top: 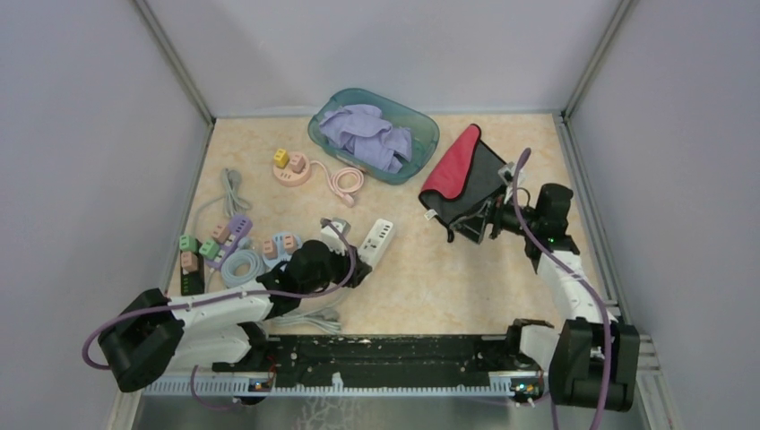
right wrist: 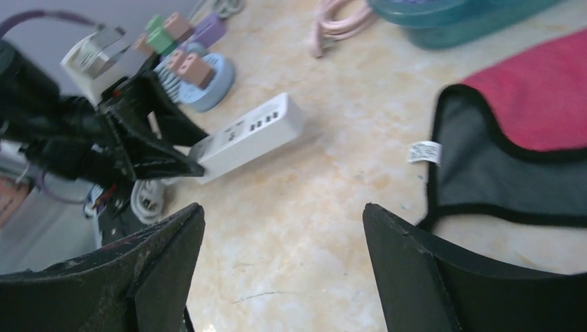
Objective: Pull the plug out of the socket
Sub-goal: Place the socket at the corner of the board.
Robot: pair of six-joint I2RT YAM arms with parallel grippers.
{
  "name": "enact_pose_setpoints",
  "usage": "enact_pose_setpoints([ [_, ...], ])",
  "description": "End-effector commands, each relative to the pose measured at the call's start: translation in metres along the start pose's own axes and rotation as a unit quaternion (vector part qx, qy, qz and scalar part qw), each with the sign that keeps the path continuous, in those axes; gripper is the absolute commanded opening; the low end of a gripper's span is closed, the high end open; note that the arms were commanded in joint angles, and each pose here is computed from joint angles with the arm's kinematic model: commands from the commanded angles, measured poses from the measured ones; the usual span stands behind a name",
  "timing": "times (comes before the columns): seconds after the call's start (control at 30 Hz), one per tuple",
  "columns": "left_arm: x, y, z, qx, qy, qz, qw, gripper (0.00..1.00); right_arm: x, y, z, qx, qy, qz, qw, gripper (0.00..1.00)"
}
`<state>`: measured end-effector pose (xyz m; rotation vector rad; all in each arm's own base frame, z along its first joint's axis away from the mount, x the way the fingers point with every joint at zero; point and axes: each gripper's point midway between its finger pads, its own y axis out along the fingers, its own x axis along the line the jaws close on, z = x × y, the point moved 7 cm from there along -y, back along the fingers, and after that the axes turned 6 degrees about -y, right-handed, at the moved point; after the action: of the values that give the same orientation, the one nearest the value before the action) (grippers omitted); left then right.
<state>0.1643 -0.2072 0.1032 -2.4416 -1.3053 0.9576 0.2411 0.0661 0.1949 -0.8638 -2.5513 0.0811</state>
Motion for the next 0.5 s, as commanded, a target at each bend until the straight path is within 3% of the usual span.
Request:
enact_pose_setpoints([
  [0.0,-0.024,-0.002,-0.010,-0.023,0.055,0.121,0.991,0.33,0.035,0.005,0.004,0.005,-0.100,-0.158,0.982,0.85],
  [0.13,-0.035,0.000,-0.016,-0.025,0.062,0.151,0.986,0.17,0.042,0.018,0.016,0.036,-0.097,-0.168,0.980,0.84],
  [0.47,-0.062,0.004,-0.040,-0.091,0.042,0.170,0.980,0.06,0.037,0.046,0.022,0.052,0.047,-0.120,0.990,0.84],
])
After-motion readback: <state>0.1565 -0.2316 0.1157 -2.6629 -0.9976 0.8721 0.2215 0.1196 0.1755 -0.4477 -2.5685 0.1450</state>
